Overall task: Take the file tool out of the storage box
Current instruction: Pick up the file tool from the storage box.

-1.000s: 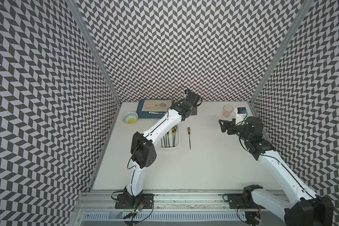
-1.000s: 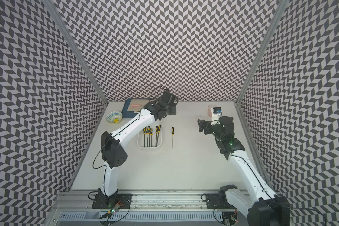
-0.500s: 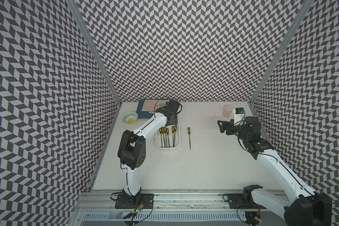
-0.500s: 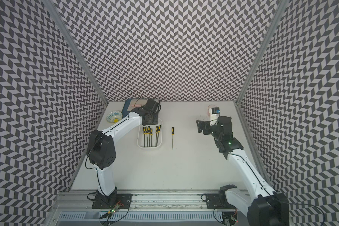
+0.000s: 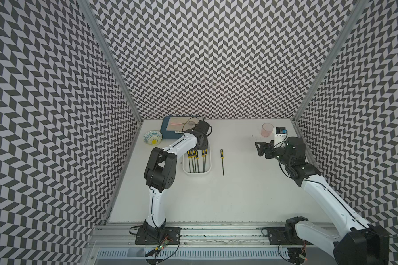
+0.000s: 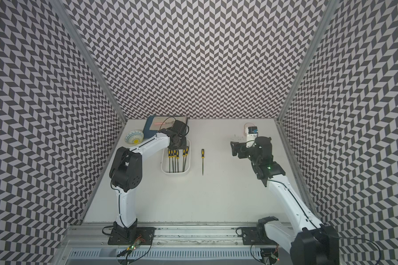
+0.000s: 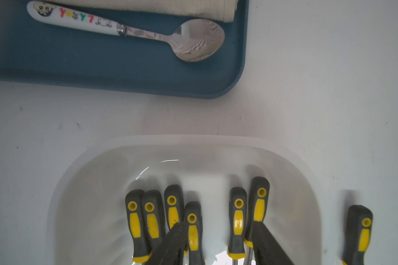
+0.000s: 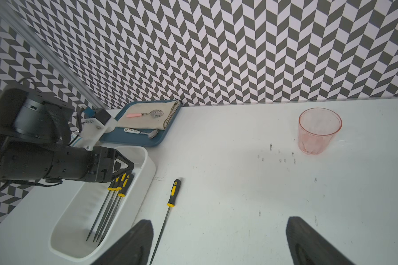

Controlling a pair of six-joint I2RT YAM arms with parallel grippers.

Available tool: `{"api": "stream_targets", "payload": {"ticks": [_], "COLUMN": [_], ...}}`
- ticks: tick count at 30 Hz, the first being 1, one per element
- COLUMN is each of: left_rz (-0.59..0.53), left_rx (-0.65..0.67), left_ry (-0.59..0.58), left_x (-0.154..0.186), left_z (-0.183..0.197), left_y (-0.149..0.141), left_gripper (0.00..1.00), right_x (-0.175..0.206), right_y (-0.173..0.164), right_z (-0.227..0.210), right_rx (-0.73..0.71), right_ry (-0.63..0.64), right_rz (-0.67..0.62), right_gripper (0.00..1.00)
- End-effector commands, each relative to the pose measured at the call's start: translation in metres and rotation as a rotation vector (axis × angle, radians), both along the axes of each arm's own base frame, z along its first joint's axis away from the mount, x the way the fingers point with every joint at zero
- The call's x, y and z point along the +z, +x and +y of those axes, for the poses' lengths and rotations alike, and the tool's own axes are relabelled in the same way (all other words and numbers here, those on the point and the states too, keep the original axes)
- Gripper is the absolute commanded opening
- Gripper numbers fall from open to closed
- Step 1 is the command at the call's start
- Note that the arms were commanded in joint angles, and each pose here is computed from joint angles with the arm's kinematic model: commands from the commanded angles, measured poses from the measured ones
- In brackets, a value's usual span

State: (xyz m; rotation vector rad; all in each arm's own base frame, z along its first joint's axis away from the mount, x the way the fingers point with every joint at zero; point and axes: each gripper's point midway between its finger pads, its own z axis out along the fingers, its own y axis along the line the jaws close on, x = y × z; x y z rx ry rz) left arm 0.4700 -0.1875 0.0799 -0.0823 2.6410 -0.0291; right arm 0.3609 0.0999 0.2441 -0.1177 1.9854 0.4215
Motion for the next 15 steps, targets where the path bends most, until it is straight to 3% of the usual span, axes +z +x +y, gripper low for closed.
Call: {"api": "stream_targets", "payload": {"ticks": [1, 15], "left_rz": [-0.023, 0.03], "left_rx": [-0.017, -0.041], "left_ry": [-0.019, -0.063], "left_x": [0.003, -0.027], "left_z": [-0.005, -0.015], "left_y": [0.01, 0.007], "left_gripper": [0.51, 0.5], "right_x": [0.004, -0.001], "right_y": [0.002, 0.002], "right_z": [0.002, 0.001], "right_rx": [0.0, 0.0], "right_ry": [-0.003, -0.009], "right_rz": [-0.028, -0.019], "right_gripper": [0.94, 0.94]}}
